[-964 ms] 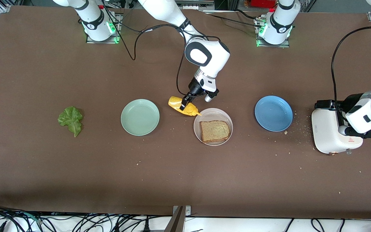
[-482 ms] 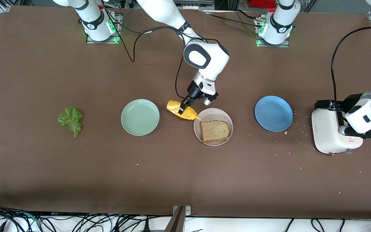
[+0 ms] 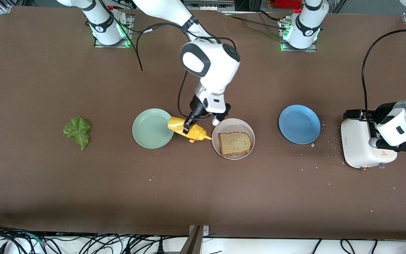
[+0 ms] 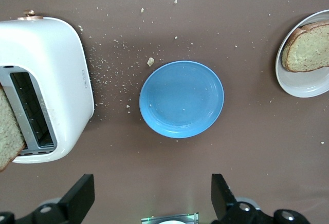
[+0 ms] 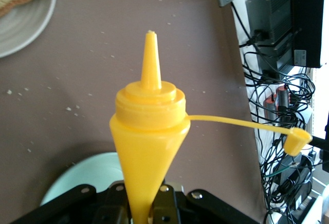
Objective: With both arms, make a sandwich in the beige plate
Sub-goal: 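Carry the mustard bottle with the right gripper back beside the lettuce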
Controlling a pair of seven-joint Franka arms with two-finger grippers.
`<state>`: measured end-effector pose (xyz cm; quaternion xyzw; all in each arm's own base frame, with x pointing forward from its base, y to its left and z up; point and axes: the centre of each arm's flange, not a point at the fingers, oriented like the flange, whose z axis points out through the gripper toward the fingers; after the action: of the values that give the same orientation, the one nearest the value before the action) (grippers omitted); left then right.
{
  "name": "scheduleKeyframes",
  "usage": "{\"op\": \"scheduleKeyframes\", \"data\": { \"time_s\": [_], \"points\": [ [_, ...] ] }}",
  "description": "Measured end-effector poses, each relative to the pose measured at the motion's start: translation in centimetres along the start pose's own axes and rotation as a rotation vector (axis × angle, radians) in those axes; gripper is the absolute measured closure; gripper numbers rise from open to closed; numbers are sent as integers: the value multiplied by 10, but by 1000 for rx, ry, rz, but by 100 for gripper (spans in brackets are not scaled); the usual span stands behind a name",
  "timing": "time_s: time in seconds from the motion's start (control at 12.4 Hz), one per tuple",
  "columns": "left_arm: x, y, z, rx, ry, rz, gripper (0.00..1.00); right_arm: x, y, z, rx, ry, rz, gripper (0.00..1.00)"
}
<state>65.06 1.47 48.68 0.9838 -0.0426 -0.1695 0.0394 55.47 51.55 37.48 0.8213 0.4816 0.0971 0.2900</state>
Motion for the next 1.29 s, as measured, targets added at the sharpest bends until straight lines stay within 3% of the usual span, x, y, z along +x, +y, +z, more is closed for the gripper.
{"op": "scheduleKeyframes", "data": {
  "time_s": [0.32,0.72,0.96,1.29],
  "points": [
    [0,0,1,0,-2,0,0,-58,119,-11,147,58,-16,92],
    [1,0,1,0,-3,0,0,-135,214,5,298,121,21,92],
    [1,0,2,0,-3,0,0,-175,253,18,360,117,102,92],
    [1,0,2,0,-4,1,0,-231,299,65,492,149,251,92]
  ]
}}
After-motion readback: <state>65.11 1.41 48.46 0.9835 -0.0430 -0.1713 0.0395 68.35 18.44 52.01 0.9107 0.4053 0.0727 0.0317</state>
